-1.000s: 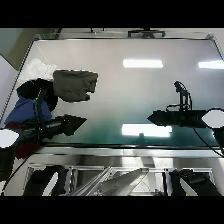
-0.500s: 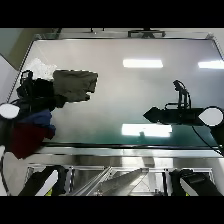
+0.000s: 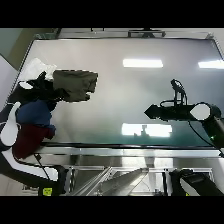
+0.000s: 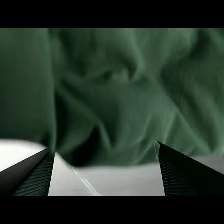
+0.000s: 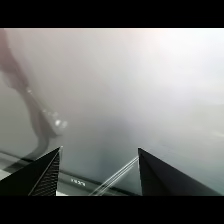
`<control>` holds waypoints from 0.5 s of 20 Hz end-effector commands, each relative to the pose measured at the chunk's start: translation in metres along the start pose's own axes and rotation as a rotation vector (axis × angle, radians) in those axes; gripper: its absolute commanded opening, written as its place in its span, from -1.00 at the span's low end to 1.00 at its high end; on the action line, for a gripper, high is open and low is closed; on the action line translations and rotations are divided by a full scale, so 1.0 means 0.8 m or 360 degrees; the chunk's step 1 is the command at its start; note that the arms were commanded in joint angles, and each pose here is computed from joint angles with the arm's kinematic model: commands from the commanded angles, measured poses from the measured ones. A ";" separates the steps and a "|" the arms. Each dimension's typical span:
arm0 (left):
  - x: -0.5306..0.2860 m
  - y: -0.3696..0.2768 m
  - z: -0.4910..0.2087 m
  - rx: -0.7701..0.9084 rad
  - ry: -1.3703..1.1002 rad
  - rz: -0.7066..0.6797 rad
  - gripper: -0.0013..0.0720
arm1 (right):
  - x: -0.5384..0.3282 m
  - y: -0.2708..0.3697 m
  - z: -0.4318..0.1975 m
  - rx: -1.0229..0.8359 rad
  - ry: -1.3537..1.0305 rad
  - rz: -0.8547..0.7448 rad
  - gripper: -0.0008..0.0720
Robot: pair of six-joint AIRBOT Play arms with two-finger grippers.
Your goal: Fold the shirts.
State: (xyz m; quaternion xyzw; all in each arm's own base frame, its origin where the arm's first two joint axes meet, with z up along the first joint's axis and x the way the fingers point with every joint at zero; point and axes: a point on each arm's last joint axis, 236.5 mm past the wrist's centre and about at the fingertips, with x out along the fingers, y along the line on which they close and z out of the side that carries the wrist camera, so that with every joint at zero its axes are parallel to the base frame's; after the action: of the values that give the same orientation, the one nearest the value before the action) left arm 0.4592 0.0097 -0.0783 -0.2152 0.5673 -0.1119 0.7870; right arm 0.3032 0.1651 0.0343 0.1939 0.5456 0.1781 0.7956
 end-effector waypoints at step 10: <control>-0.025 -0.117 0.035 0.0315 0.0135 -0.0246 -0.97 | 0.007 -0.011 0.013 0.0031 -0.0021 -0.0025 0.22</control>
State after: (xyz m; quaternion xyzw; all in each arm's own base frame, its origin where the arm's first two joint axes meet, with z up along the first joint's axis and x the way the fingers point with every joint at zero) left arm 0.4931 -0.0350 -0.0534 -0.1953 0.5725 -0.1921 0.7727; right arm 0.3111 0.1625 0.0258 0.1955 0.5489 0.1687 0.7950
